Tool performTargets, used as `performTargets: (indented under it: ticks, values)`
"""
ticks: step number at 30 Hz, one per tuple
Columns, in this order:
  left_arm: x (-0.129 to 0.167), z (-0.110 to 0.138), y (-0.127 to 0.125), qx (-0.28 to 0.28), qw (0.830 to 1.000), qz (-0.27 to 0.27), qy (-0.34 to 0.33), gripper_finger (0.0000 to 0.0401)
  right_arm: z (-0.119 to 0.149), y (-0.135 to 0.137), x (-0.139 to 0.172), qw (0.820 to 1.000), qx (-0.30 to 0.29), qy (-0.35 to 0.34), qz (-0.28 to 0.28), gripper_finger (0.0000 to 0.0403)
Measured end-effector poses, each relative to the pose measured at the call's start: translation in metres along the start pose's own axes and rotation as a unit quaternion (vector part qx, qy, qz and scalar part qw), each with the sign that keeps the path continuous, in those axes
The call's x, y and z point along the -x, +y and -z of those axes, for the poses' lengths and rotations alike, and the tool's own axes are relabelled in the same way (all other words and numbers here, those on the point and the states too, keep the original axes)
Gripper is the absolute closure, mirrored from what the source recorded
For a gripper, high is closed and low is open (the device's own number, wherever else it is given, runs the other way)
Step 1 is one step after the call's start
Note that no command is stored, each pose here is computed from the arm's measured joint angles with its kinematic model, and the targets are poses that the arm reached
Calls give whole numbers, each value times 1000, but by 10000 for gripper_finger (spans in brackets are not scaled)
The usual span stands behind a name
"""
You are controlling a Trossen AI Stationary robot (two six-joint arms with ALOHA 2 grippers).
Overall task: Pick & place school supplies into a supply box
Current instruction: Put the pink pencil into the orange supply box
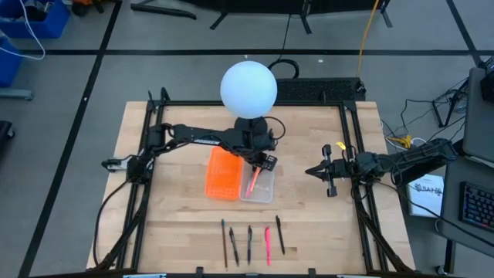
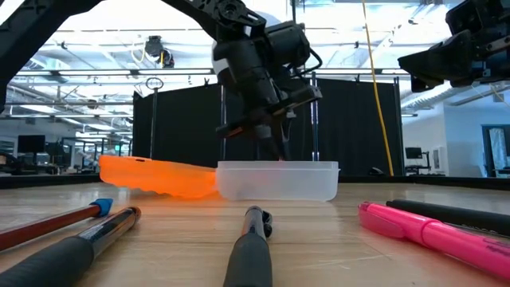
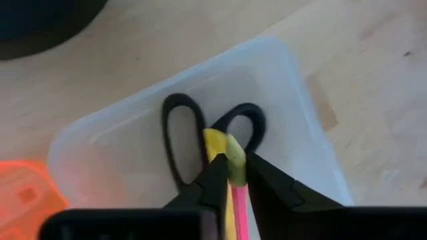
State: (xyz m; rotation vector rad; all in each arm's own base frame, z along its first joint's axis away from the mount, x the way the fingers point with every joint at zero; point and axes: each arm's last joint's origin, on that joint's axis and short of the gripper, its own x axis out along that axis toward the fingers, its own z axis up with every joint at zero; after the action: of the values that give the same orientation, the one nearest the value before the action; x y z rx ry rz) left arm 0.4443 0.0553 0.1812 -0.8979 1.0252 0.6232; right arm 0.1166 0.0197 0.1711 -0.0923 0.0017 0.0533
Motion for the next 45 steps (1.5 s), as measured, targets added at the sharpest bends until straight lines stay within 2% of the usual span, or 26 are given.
performTargets:
  ticks: [5, 9, 16, 24, 33, 39, 45]
  values:
    - [0, 2, 3, -5, 1000, -15, 10, 291, 1, 0, 0, 1000, -4, 5, -1, 403]
    - [3, 1, 3, -20, 1000, -17, 3, 274, 1, 0, 0, 1000, -3, 6, -1, 403]
    - [27, -4, -3, -56, 998, 9, -28, 255, 1, 0, 0, 1000, -3, 7, -1, 403]
    - [67, -7, 1, -63, 996, -1, -62, 236, 1, 0, 0, 1000, -4, 7, -1, 403]
    - [60, 0, -3, -74, 996, -11, -55, 236, 2, 0, 0, 1000, -9, 8, -1, 403]
    - [57, 4, -9, -130, 988, -21, -80, 235, 2, 0, 0, 1000, -8, 8, 0, 403]
    - [49, -1, -9, -231, 968, -33, -94, 235, 1, 0, 0, 1000, -8, 7, 0, 403]
